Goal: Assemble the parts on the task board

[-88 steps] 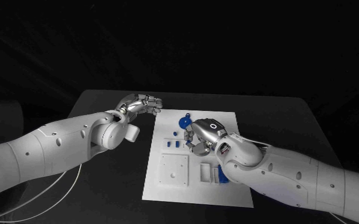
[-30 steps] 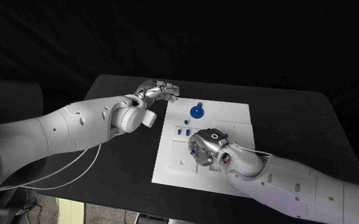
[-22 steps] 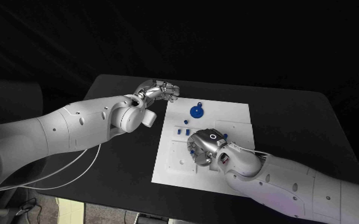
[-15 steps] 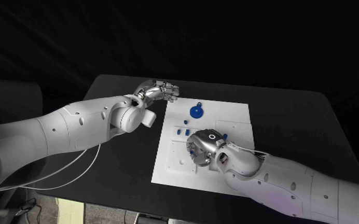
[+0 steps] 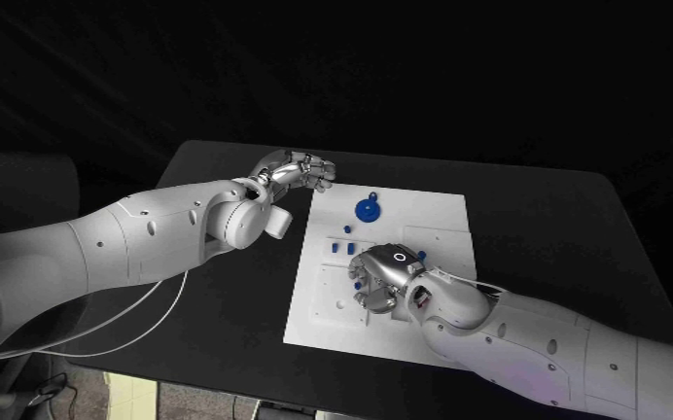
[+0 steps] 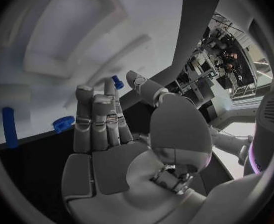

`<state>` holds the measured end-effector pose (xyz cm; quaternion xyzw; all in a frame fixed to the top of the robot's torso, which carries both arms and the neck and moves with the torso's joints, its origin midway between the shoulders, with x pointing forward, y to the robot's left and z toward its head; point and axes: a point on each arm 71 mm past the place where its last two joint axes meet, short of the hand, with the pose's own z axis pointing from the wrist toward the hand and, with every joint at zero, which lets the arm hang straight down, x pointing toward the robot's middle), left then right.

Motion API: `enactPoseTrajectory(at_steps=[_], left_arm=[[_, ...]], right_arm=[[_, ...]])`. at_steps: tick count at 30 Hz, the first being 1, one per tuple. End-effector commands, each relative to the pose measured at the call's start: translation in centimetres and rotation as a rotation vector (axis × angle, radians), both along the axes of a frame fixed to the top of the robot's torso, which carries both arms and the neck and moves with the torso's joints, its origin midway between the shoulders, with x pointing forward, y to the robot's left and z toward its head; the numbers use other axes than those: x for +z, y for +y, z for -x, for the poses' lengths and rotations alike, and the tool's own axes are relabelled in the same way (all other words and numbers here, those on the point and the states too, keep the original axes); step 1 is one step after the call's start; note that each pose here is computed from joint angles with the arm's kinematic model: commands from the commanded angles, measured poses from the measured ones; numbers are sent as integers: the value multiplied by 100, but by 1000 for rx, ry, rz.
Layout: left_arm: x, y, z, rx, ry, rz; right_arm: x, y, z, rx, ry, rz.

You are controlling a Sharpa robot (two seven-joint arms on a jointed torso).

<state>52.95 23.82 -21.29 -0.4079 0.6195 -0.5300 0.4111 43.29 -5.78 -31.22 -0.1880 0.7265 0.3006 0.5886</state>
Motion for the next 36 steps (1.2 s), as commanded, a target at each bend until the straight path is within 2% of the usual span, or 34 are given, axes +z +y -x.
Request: enactPoseTrajectory(at_steps=[1, 5, 9, 14, 20, 23, 27, 31, 36], left_arm=[[14, -6, -1, -5, -6, 4], [14, 5, -1, -3, -6, 3], [12, 23, -4, 1, -6, 2], [12, 42, -5, 4, -6, 0], [11, 67, -10, 9, -7, -2], [11, 74, -11, 10, -7, -2], [9, 77, -16, 12, -8, -3], [8, 74, -15, 10, -7, -2], [8, 73, -17, 10, -7, -2]], right_arm=[[-23, -14, 34, -1, 23, -28], [14, -63, 63, -6, 16, -52], [132, -123, 59, -12, 5, -76], [359, -234, 3, -34, -15, -109], [731, -464, -136, -63, -40, -118], [835, -590, -212, -77, -12, -74], [898, -798, -336, -111, -19, 6], [866, -960, -420, -150, -20, 61], [809, -1022, -477, -167, -2, 116]])
